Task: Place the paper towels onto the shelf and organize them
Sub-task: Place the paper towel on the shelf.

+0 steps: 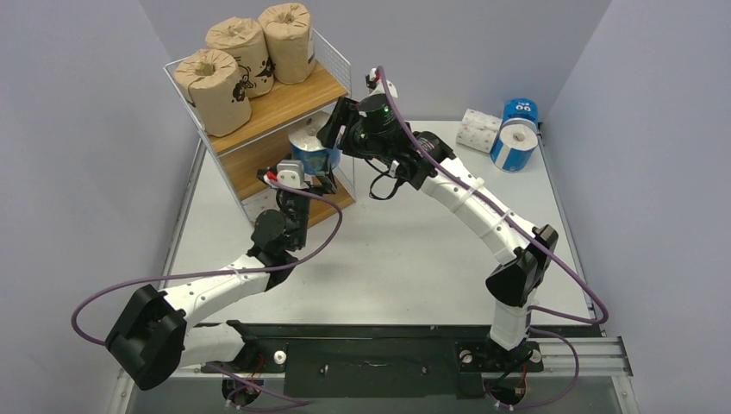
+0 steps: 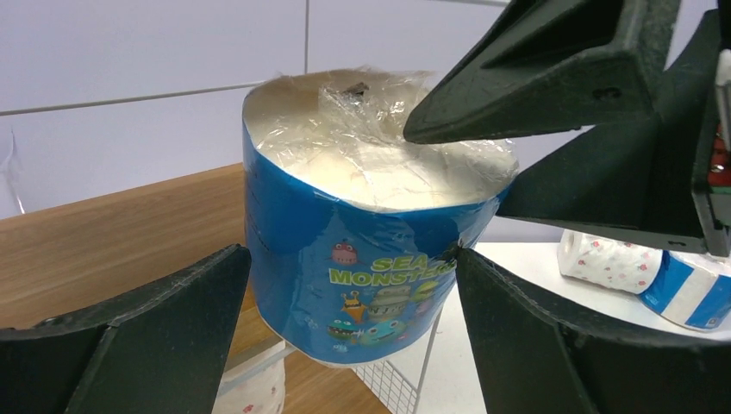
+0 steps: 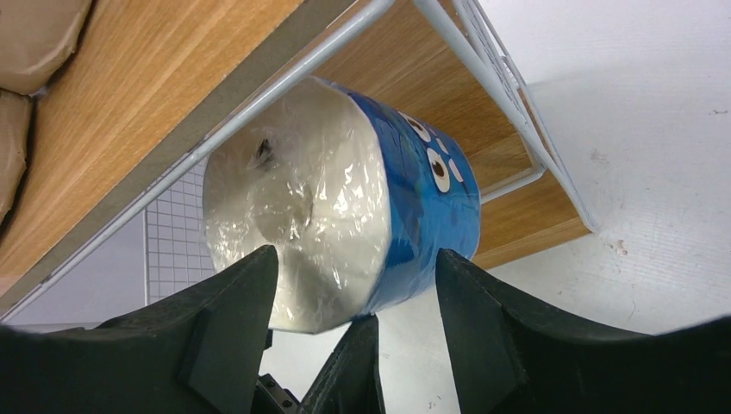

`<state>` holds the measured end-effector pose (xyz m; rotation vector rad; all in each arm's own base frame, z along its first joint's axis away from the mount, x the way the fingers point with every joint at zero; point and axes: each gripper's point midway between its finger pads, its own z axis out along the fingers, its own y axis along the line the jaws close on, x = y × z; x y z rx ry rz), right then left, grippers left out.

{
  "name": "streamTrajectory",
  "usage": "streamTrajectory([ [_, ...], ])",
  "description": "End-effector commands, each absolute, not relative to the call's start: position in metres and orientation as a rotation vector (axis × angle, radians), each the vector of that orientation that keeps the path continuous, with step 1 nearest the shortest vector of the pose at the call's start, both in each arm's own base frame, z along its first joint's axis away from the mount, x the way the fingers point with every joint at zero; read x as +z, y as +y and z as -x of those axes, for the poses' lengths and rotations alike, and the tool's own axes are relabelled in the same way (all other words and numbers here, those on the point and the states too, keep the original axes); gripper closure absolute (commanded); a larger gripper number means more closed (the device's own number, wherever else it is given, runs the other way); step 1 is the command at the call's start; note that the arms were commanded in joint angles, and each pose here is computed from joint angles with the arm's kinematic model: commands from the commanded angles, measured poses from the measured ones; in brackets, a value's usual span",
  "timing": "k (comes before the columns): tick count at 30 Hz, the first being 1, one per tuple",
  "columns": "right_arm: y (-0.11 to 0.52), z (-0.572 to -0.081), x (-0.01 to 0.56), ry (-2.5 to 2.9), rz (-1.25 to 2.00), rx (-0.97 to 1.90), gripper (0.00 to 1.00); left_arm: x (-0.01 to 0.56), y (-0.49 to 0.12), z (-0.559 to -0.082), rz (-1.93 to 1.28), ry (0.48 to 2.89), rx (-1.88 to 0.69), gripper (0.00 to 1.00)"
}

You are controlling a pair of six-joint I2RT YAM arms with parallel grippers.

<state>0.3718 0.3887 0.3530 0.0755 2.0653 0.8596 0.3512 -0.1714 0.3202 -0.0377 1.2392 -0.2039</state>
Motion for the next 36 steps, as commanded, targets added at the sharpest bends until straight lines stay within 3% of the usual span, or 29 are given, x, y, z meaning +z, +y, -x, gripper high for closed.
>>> streamTrajectory([
  [1,0.369,-0.357,0.413,1.934,-0.095,0.951,0.37,0.351,-0.165,-0.357,0.106,1.175,-0.214,0.12],
  [14,0.313,-0.344,0.421,1.868,-0.157,0.926,0.37,0.341,-0.155,-0.379,0.122,1.216,-0.152,0.12],
  [22,0.292,-0.332,0.375,1.888,-0.177,0.890,0.43,0.339,-0.148,-0.395,0.118,1.228,-0.100,0.12],
  [36,0.266,-0.313,0.319,1.948,-0.174,0.802,0.45,0.325,-0.146,-0.422,0.119,1.265,-0.055,0.12],
])
